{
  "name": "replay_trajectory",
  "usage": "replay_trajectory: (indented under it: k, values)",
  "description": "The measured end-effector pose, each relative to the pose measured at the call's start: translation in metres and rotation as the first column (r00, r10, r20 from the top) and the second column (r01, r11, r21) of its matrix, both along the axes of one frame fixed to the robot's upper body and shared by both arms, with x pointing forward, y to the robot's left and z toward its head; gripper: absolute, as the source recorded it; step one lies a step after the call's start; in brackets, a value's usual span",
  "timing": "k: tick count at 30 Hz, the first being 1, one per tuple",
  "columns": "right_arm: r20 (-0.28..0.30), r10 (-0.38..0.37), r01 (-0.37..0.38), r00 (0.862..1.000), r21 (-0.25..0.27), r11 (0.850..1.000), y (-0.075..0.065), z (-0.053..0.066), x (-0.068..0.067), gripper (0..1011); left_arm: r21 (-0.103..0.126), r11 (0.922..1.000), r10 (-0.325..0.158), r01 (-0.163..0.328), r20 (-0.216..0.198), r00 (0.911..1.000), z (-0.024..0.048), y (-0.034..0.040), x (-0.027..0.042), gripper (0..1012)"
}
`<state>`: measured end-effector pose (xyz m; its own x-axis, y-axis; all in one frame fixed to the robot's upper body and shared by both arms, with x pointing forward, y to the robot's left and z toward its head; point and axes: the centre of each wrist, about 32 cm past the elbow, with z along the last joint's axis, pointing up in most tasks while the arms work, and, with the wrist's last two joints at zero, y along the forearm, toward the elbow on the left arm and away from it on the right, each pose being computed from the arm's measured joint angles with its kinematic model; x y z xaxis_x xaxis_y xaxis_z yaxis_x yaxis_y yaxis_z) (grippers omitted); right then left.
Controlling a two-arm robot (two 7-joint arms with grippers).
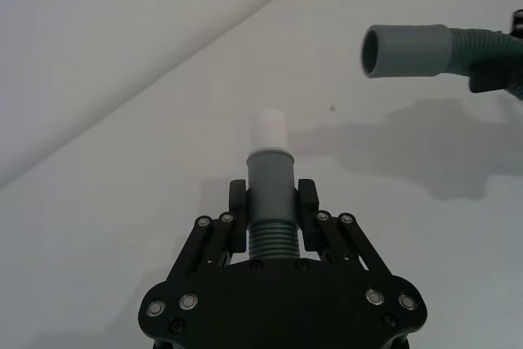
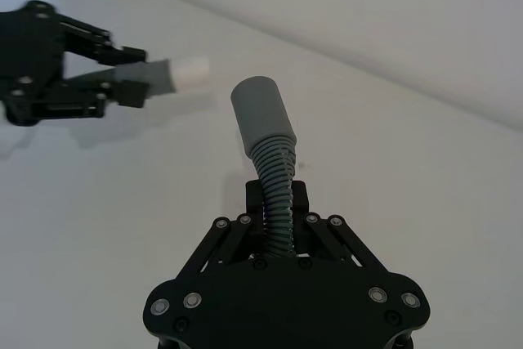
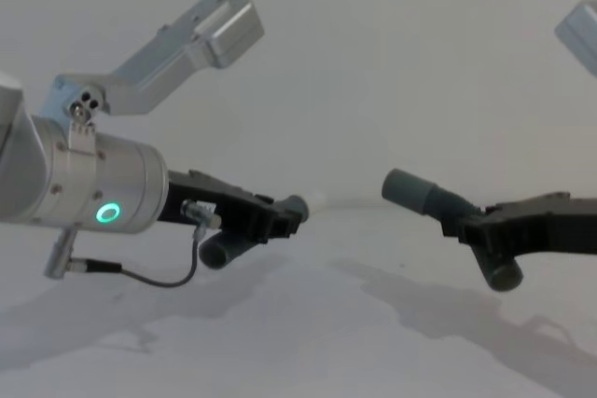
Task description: Use both hands to pick up one end of the pipe from the table, align the ends, and insert them.
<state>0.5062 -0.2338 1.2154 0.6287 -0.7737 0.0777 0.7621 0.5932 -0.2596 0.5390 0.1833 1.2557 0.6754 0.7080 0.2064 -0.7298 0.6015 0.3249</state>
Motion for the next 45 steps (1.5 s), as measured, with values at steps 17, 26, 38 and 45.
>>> replay_trajectory:
  k: [17,26,38,45]
  values:
    - [0.109,0.251,-0.248,0.962,-0.038,0.968,-0.034,0.004,0.008,176,0.054,0.9744,-0.22,0.218,0.028,0.9751,0.0216,0.0217,0.0118,354]
    - [0.14,0.36,-0.352,0.922,-0.082,0.933,-0.049,0.008,0.015,176,0.093,0.952,-0.295,0.291,0.022,0.9554,0.0343,0.0368,0.0119,354]
    - [0.155,0.439,-0.424,0.885,-0.124,0.897,-0.06,0.013,0.022,175,0.131,0.9247,-0.363,0.358,0.016,0.9318,0.0468,0.0516,0.008,354]
    - [0.159,0.456,-0.437,0.875,-0.142,0.888,-0.062,0.014,0.023,175,0.135,0.9068,-0.406,0.4,0.02,0.9138,0.0512,0.0559,0.0063,354]
